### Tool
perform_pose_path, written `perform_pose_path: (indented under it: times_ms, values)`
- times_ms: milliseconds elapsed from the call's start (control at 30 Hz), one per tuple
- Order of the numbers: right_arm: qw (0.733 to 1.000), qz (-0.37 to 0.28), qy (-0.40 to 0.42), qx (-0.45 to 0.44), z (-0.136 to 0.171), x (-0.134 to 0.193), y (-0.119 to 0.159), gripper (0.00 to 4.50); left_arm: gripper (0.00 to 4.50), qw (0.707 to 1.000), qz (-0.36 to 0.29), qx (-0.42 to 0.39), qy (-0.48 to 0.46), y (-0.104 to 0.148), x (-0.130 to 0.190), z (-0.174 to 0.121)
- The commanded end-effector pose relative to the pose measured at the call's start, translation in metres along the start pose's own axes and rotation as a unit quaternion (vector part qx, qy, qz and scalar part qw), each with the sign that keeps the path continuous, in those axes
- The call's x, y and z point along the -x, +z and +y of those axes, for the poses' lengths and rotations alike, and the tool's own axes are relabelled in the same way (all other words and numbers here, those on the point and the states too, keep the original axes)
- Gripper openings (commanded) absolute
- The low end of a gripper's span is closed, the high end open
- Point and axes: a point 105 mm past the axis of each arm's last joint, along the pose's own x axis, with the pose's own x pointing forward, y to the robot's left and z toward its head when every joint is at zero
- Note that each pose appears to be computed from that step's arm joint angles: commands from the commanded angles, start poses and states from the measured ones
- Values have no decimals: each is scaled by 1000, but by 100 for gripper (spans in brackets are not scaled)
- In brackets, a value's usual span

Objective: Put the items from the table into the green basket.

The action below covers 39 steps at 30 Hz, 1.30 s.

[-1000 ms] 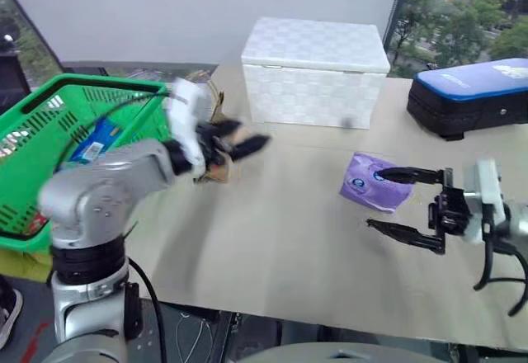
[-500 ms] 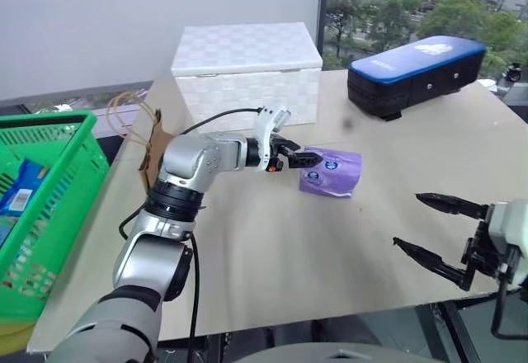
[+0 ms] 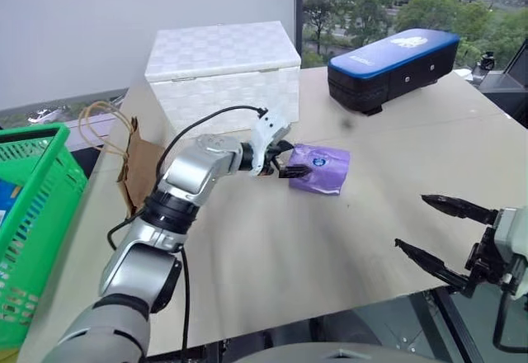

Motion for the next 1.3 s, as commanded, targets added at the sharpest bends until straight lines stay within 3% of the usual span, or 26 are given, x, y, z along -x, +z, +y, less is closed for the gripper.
perform_pose_path:
  times_ms: [33,233,267,367,567,600,900,1000,1200,1267,1300]
  values:
    - [1000,-13,1,20,0,-3,9,450,448,999,-3,-44,7,0,-8,1]
    - [1000,-15,3,25,-3,-5,11,450,448,999,-15,-48,19,-6,-37,1]
    - [1000,-15,3,26,-3,-5,12,450,424,999,-16,-47,15,-7,-39,0]
    - [1000,-13,0,28,-2,-4,13,450,321,999,-20,-39,6,-10,-43,-2]
    - [1000,-11,-6,27,-3,-3,13,450,26,999,-45,-28,9,-11,-42,-1]
    - [1000,-11,-6,28,-3,-3,13,450,6,998,-53,-27,8,-10,-41,0]
    - [999,-13,-6,30,-6,-5,12,450,6,994,-110,10,20,2,-4,7]
    - [999,-14,-5,29,-6,-5,12,450,87,993,-117,-34,2,13,17,1]
    - [999,-18,2,29,-8,-9,12,450,372,989,-88,-116,-36,23,34,-9]
    - [999,-20,3,30,-9,-9,13,450,447,987,-78,-139,-30,24,37,-5]
    - [999,-20,4,29,-8,-9,13,450,447,985,-75,-151,-27,25,38,-4]
